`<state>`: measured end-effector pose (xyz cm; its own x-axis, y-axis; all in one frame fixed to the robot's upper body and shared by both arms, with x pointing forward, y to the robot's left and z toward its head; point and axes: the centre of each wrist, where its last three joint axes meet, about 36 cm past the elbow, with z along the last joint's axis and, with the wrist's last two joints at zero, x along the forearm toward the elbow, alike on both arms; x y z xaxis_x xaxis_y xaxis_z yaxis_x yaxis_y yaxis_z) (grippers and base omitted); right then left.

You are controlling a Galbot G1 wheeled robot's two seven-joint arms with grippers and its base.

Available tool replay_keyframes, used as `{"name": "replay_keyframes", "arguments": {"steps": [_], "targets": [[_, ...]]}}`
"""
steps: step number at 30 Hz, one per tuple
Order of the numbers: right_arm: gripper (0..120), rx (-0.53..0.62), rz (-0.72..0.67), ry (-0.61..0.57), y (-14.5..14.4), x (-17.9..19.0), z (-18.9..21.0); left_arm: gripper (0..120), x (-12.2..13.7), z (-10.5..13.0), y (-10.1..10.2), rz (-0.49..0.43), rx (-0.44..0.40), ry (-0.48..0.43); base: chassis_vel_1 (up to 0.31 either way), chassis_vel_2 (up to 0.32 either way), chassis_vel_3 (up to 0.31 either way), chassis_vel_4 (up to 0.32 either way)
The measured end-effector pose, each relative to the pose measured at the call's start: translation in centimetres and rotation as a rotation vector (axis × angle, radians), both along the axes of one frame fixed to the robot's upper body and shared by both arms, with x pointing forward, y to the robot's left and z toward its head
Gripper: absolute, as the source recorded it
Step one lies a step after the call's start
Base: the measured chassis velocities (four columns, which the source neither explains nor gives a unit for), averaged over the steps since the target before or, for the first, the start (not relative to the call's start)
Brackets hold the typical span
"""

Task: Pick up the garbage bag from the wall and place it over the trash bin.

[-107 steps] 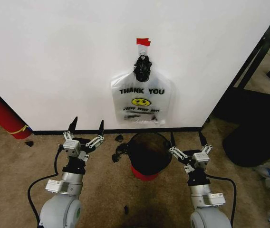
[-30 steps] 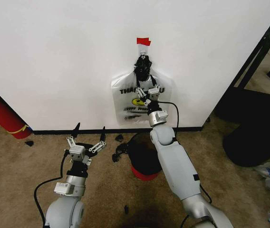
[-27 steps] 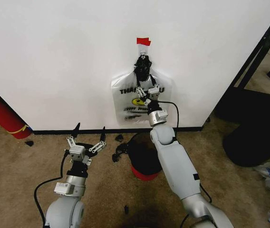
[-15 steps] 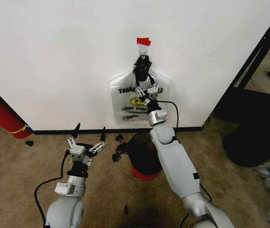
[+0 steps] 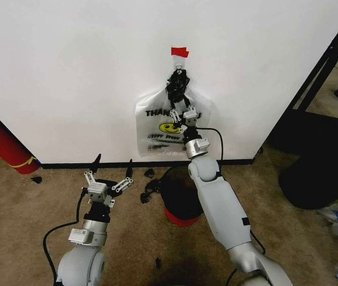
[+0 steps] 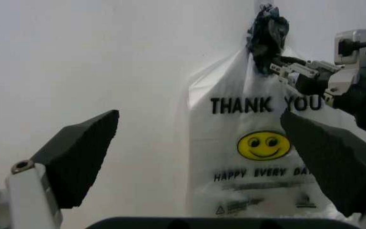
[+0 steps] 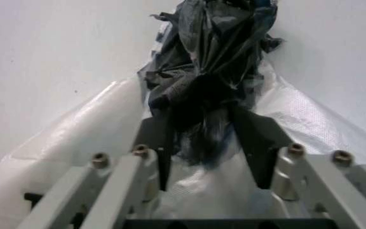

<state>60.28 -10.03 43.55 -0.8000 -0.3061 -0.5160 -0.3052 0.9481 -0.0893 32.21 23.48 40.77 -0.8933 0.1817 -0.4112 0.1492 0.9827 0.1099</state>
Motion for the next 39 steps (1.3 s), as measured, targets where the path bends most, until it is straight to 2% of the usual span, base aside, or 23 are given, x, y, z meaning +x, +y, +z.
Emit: {"name": "replay_keyframes", "arguments": {"steps": [6,9,24,30,35,39], "targets": [[7,0.001,-0.007,0.001,-0.1,0.2,0.0,100,0.1,-0.1,0.0,0.0,0.001,0.0,0.0,0.0,0.0,0.0],[0,0.003,-0.01,0.001,-0.1,0.2,-0.1,100,0.1,-0.2,0.0,0.0,0.0,0.0,0.0,0.0,0.0,0.0],[0,0.048,0.003,0.011,-0.2,-1.3,-1.3,100,0.1,-0.4,-0.1,-0.001,-0.003,-0.005,0.0,0.0,0.0,0.0],[0,0.061,0.035,0.055,-0.2,-4.8,-4.2,100,-0.1,-0.2,0.0,0.001,-0.006,-0.012,0.0,0.0,0.0,0.0],[0,0.069,0.042,0.111,-1.8,-10.2,-7.9,100,-0.6,0.3,0.0,0.001,-0.009,-0.025,0.0,0.0,0.0,0.0],[0,0.064,0.042,0.118,-2.5,-11.3,-8.6,100,-0.7,0.4,0.0,0.0,-0.01,-0.027,0.0,0.0,0.0,0.0]]}}
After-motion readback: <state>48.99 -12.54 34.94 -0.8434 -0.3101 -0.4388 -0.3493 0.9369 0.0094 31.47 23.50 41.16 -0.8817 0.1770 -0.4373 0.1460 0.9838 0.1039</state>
